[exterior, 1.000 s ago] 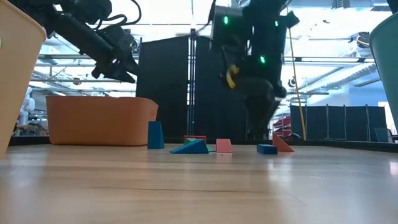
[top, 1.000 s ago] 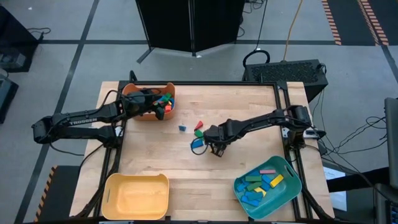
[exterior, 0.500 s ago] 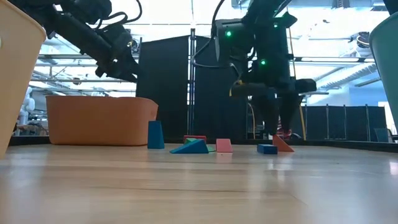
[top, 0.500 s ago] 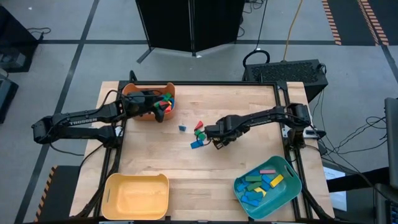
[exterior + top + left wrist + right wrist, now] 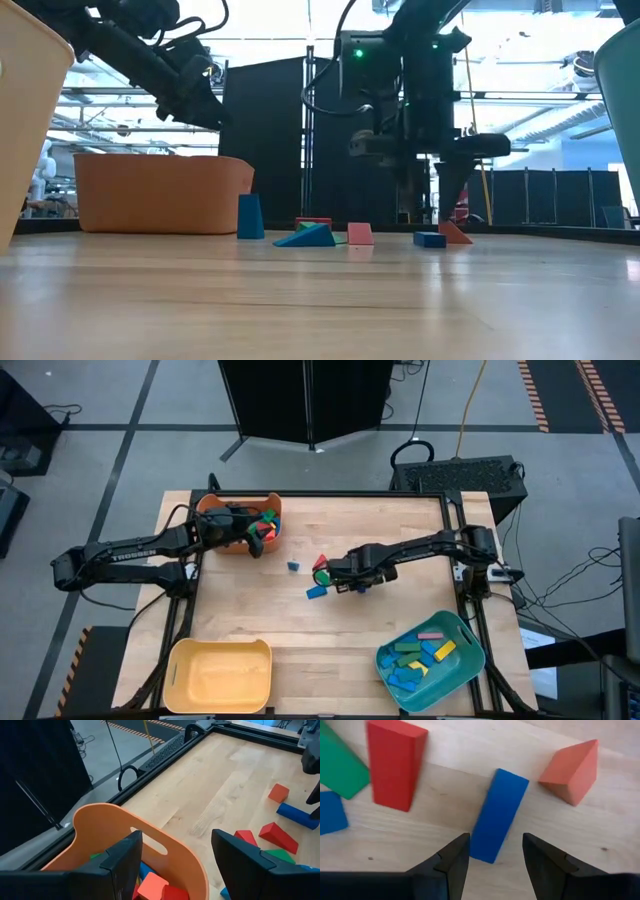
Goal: Sort blocks by size
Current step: Put the blue rectangular block into the blue bin
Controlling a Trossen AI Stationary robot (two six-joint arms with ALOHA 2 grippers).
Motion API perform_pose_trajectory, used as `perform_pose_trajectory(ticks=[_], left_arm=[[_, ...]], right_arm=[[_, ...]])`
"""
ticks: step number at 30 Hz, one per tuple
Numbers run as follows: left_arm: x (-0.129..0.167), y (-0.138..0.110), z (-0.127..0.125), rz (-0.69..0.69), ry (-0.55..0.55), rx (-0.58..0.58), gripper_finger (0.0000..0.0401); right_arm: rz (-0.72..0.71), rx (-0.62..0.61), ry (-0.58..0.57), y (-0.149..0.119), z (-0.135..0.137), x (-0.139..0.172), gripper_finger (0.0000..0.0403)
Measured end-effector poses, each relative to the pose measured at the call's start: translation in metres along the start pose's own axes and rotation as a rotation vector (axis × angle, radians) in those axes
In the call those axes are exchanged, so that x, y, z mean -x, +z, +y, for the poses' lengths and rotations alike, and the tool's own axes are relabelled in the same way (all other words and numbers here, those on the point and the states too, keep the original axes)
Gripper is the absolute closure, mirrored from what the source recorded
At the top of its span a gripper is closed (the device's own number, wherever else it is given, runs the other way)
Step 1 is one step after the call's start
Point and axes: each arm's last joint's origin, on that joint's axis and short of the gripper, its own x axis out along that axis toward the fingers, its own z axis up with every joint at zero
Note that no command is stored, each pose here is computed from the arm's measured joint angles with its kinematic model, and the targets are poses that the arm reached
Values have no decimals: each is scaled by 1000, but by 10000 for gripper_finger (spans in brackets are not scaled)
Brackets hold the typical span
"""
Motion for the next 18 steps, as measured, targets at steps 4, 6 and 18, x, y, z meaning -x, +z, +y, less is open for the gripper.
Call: perform_pose_trajectory(ticks=[4, 6, 18], left_arm=[[1, 3, 1, -2, 7, 2, 162], [1, 6, 2, -10, 10, 5, 162], [2, 4, 3, 30, 15, 2, 162]], right_arm=[[-6, -34, 28, 0, 3, 1, 231], [-8, -34, 28, 0, 3, 1, 231], [11, -107, 43, -5, -2, -21, 231]])
